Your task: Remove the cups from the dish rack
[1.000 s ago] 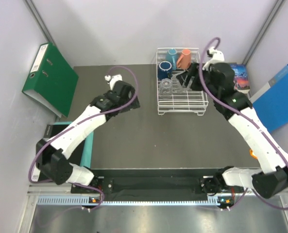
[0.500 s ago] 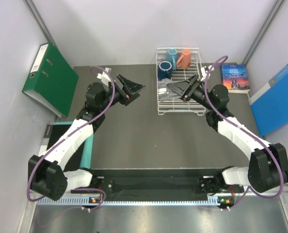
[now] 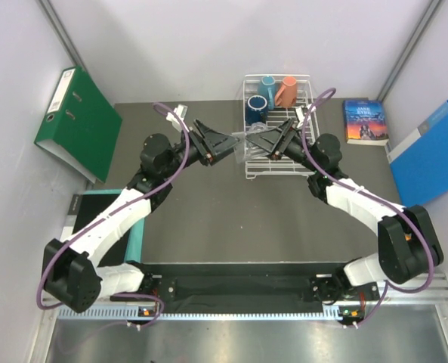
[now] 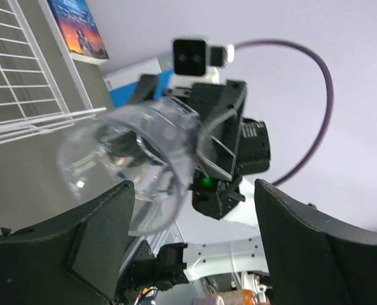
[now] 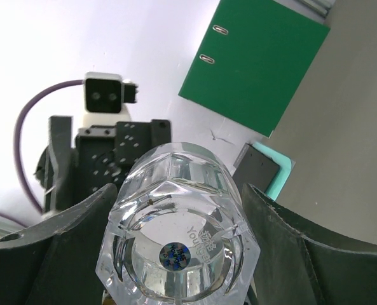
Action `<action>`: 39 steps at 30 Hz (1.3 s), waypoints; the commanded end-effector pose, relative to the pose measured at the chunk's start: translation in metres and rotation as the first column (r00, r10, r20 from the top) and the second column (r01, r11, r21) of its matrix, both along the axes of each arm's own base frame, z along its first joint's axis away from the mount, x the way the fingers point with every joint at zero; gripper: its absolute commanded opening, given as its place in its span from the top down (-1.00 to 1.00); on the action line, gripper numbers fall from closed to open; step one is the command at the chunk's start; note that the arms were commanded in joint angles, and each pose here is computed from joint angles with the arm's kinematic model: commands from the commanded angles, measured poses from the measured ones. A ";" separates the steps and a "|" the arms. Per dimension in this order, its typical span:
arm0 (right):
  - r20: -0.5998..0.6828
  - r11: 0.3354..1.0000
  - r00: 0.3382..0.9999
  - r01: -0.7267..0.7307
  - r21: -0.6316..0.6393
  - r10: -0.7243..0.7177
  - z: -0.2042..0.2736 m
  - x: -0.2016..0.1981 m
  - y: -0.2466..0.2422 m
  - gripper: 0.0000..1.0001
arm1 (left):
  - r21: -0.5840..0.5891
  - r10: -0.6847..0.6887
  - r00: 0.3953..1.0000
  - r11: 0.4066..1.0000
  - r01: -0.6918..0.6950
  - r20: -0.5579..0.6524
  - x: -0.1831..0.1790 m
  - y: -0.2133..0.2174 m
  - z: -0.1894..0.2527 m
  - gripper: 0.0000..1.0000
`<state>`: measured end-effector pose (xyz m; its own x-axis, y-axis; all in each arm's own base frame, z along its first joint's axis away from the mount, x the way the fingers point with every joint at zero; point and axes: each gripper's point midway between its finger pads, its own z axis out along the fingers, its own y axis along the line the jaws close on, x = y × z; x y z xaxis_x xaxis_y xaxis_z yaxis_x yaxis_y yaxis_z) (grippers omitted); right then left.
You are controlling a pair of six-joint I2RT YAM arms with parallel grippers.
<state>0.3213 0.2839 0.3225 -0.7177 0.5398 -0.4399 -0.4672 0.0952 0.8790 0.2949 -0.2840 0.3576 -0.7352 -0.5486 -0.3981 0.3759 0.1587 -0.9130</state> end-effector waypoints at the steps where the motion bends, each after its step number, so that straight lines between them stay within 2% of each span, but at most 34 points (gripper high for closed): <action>1: 0.144 0.996 0.990 -0.027 0.087 0.014 0.050 -0.006 0.006 1.00 | -0.041 -0.031 0.996 0.999 0.034 0.090 -0.020 -0.007 0.021 -0.56; 4: 0.148 0.995 0.988 -0.046 0.090 0.033 0.051 -0.007 0.013 1.00 | -0.033 -0.043 0.996 0.998 0.046 0.082 -0.023 -0.012 0.015 -0.34; 5: 0.147 0.994 0.988 -0.054 0.091 0.040 0.049 -0.009 0.016 1.00 | -0.032 -0.052 0.995 0.998 0.055 0.084 -0.026 -0.013 0.014 -0.16; 8: 0.146 0.993 0.988 -0.064 0.099 0.049 0.051 -0.010 0.020 1.00 | -0.027 -0.063 0.995 0.998 0.065 0.076 -0.028 -0.015 0.008 0.01; 16: 0.156 0.987 0.983 -0.117 0.107 0.100 0.053 -0.020 0.034 1.00 | -0.018 -0.075 0.996 0.997 0.076 0.056 -0.030 -0.018 -0.006 0.04; 17: 0.155 0.987 0.982 -0.125 0.104 0.108 0.052 -0.021 0.037 1.00 | -0.018 -0.073 0.996 0.997 0.074 0.057 -0.029 -0.017 -0.007 0.11; 20: 0.157 0.985 0.979 -0.143 0.097 0.126 0.050 -0.027 0.041 1.00 | -0.013 -0.076 0.995 0.997 0.077 0.067 -0.029 -0.018 -0.007 0.50; 21: 0.153 0.985 0.979 -0.148 0.093 0.132 0.048 -0.029 0.042 1.00 | -0.011 -0.075 0.995 0.997 0.075 0.069 -0.029 -0.018 -0.008 0.68; 22: 0.150 0.984 0.978 -0.156 0.086 0.143 0.046 -0.031 0.044 1.00 | -0.010 -0.074 0.995 0.997 0.075 0.069 -0.028 -0.018 -0.008 1.00; 27: 0.135 0.980 0.971 -0.200 0.016 0.196 0.035 -0.039 0.050 0.96 | 0.024 -0.060 0.996 0.998 0.059 0.070 -0.024 -0.018 -0.012 1.00; 28: 0.132 0.979 0.971 -0.202 -0.005 0.201 0.033 -0.039 0.050 0.77 | 0.045 -0.054 0.997 0.998 0.051 0.060 -0.022 -0.017 -0.015 1.00; 29: 0.110 0.978 0.973 -0.199 -0.058 0.205 0.023 -0.040 0.050 0.26 | 0.076 -0.040 0.995 0.997 0.034 0.087 -0.017 -0.017 -0.010 1.00; 30: 0.116 0.978 0.973 -0.191 -0.083 0.200 0.026 -0.039 0.049 -0.02 | 0.133 -0.022 0.999 0.991 0.017 0.036 -0.013 -0.014 -0.024 1.00; 31: 0.117 0.978 0.975 -0.176 -0.109 0.189 0.025 -0.037 0.048 -0.20 | 0.161 -0.014 0.999 0.987 0.007 0.037 -0.011 -0.012 -0.025 1.00; 32: 0.151 0.979 0.974 -0.144 -0.147 0.166 0.027 -0.036 0.044 -0.56 | 0.189 -0.004 0.997 0.982 -0.010 0.076 -0.008 -0.010 -0.017 1.00; 33: 0.122 0.974 0.980 -0.133 -0.182 0.156 0.023 -0.034 0.043 -0.72 | 0.230 0.005 0.999 0.973 -0.014 0.043 -0.007 -0.007 -0.026 1.00; 35: 0.146 0.970 0.981 -0.090 -0.224 0.125 0.025 -0.030 0.038 -0.96 | 0.266 0.032 0.997 0.963 -0.051 0.076 -0.002 -0.002 -0.022 1.00; 39: 0.148 0.963 0.983 -0.063 -0.263 0.104 0.028 -0.027 0.035 -0.99 | 0.288 0.061 0.992 0.953 -0.090 0.110 0.000 0.006 -0.016 1.00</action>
<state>0.3098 0.3214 0.3201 -0.7593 0.3919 -0.5195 -0.4702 0.2216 0.8543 0.2773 -0.2972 0.3412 -0.7261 -0.4195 -0.5447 0.4465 0.3147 -0.8376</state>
